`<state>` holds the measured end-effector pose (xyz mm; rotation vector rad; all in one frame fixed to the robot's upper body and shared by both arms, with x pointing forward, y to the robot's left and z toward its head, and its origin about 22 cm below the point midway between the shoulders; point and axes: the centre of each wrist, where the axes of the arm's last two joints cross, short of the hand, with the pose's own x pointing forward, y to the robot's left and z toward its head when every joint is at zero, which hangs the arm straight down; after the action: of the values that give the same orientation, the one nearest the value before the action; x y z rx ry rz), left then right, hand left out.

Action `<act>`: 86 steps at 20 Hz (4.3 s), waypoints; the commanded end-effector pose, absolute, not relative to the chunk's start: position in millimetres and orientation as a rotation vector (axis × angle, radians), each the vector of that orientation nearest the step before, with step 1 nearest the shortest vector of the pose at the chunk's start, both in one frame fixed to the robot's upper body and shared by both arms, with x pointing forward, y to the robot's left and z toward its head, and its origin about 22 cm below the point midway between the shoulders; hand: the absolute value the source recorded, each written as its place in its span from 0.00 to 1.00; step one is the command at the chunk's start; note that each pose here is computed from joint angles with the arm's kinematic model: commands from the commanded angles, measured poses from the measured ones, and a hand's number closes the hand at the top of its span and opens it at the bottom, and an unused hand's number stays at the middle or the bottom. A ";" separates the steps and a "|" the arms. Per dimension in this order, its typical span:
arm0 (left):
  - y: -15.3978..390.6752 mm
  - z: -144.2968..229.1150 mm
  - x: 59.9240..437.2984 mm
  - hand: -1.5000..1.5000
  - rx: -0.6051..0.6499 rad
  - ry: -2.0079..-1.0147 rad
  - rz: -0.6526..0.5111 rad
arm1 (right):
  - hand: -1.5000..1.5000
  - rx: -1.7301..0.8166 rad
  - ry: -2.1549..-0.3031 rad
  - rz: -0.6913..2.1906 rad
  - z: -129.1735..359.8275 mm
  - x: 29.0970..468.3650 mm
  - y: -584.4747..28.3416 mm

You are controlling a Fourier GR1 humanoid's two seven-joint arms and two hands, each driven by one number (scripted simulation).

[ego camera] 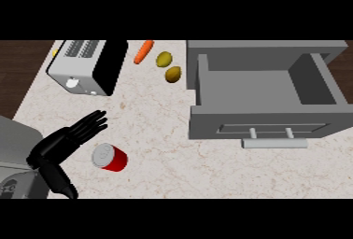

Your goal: Pick up the can, place it into the drawer and close the drawer

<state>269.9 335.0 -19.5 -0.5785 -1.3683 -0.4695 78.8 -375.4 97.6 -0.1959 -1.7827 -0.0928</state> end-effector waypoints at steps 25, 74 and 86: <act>312.4 -125.3 267.7 0.00 -0.608 -1.271 -0.408 | 0.00 -0.192 -1.774 -0.082 115.1 57.9 -390.6; 152.1 118.7 349.1 1.00 -0.207 -1.713 0.163 | 0.00 -0.164 -1.778 -0.146 114.4 67.3 -361.8; 89.5 174.7 384.2 1.00 -0.214 -1.730 0.123 | 0.00 -0.170 -1.762 -0.127 121.9 56.6 -362.9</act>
<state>372.7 107.0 162.6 -0.2185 -1.7301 0.1335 59.8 -372.7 120.3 -0.1696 -1.7745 -0.1376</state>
